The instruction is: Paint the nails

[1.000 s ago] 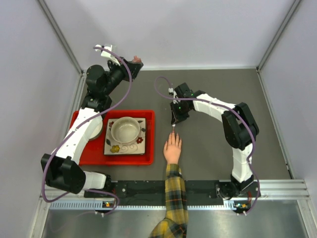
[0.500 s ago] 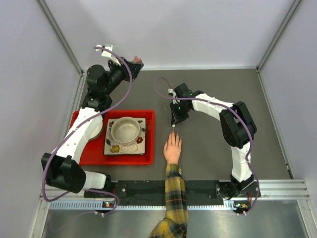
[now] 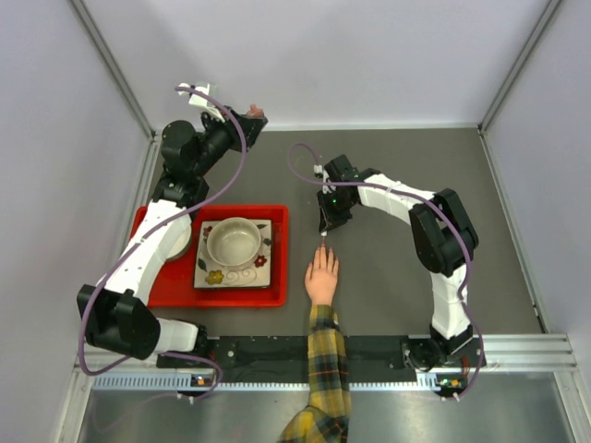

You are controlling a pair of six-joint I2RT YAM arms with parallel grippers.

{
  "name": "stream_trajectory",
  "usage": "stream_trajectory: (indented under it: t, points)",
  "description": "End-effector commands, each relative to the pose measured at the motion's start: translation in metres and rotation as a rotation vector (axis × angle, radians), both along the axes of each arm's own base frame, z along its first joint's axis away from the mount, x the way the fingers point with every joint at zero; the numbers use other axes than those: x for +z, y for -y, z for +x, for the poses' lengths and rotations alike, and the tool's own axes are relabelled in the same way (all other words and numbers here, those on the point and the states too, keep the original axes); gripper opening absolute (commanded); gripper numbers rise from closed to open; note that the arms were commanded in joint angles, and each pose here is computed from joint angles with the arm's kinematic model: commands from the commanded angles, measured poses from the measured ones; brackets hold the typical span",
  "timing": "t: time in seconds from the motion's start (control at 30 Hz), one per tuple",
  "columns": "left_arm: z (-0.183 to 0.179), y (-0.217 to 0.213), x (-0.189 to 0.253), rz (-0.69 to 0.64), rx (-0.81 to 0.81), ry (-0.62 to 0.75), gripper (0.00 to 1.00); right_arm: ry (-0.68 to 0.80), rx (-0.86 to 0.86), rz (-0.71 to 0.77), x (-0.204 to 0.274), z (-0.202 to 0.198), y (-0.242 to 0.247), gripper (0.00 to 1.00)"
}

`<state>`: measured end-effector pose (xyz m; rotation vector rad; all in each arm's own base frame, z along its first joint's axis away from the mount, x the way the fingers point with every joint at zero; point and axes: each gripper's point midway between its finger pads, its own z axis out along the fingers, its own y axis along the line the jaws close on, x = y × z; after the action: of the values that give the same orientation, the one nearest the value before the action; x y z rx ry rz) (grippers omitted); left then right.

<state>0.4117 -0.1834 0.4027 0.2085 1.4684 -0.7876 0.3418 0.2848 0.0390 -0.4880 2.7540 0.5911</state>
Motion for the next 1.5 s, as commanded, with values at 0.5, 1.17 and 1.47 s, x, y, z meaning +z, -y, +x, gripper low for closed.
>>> stream_trajectory:
  t: [0.5,1.17,1.47]
  points:
    - [-0.025,0.003,0.044,-0.056,-0.063,0.125,0.00,0.250,-0.121,0.137,0.137,0.049,0.014,0.00]
    - [-0.182,0.074,-0.024,-0.029,-0.500,0.331,0.00,0.430,-0.076,0.412,0.310,0.014,0.039,0.00]
    - [-0.227,0.074,-0.061,0.076,-0.676,0.311,0.00,0.575,0.208,0.427,0.348,-0.066,-0.001,0.00]
